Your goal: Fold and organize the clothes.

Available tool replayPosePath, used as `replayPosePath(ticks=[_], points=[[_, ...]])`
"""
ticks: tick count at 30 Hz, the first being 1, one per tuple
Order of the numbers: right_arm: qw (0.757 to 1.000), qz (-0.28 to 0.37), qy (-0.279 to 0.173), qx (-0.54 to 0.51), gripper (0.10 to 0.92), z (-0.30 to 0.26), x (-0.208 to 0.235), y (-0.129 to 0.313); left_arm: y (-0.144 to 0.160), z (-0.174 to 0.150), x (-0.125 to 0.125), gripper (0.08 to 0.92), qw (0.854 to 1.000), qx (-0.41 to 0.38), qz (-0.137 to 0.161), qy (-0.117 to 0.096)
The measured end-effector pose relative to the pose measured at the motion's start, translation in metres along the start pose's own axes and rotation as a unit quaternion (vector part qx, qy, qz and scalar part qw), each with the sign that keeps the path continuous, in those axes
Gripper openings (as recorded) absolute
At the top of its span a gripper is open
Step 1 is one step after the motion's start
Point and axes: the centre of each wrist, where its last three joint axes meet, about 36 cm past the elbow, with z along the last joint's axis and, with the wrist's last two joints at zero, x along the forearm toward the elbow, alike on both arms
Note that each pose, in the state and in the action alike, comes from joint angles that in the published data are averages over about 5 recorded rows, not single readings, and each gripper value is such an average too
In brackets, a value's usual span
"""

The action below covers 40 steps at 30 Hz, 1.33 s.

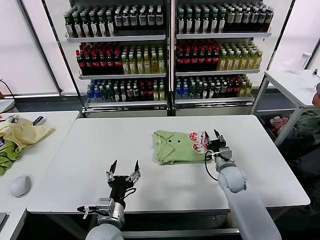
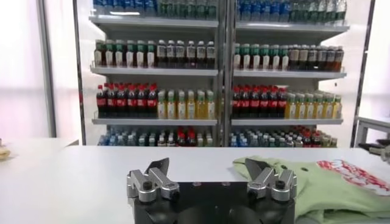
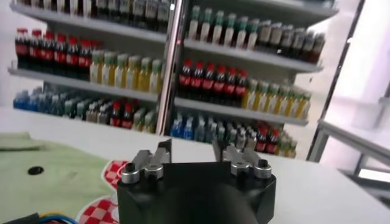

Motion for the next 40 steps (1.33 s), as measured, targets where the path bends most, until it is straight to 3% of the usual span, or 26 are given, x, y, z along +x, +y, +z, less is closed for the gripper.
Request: replayPosePath(ticks=[7,11,25,40], points=[[0.999,0.010,-0.037,-0.014,0.732,0.002,0.054,-0.011,-0.005,-0.004,0.010,0.823,1.000,0.005,0.009,-0.008],[0.998,0.013,-0.053,-0.024,0.809,0.002,0.091,-0.014,-0.008,-0.006,0.017,0.823,1.000,0.007,0.018,-0.010],[0.997,0.029,-0.061,-0.035,0.823,-0.006,0.196,-0.008,-0.012,-0.015,0.042,0.823,0.999,0.013,0.038,-0.014],[0.998,0.038,-0.040,-0.025,0.823,-0.012,0.225,-0.006,-0.011,-0.021,0.057,0.823,0.999,0.011,0.035,-0.032]])
